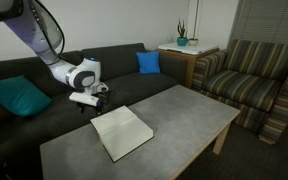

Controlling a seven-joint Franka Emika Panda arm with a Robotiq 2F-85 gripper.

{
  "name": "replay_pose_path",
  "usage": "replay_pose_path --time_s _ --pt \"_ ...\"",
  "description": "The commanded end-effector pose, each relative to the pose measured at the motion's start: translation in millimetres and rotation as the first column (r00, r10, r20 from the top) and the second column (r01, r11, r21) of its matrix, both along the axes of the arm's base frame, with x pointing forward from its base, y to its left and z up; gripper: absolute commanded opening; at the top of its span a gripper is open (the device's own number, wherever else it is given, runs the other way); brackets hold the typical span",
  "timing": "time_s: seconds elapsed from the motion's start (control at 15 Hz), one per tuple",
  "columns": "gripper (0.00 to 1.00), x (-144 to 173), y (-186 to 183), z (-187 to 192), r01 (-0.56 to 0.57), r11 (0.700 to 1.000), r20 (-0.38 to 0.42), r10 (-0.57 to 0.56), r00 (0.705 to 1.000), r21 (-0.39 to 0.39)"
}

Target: Close the book

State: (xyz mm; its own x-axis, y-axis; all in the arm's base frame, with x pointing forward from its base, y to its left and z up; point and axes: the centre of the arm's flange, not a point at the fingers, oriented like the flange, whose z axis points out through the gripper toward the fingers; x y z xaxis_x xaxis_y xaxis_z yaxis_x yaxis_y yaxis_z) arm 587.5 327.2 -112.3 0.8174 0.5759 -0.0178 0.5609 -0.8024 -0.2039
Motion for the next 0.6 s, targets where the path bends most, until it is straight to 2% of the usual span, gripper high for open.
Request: replay_pose_path --time_s 0.0,0.27,0.4,0.53 --pt "1.00 4 1 16 0.126 0.991 0.157 -0.131 0.979 0.044" --pt "1.00 21 4 9 0.330 0.932 0.206 -0.355 0.912 0.147" --pt "1.00 23 4 2 0.438 0.880 0.193 -0.470 0.862 0.186" --pt "1.00 23 4 -4 0.531 0.823 0.142 -0.561 0.815 0.203"
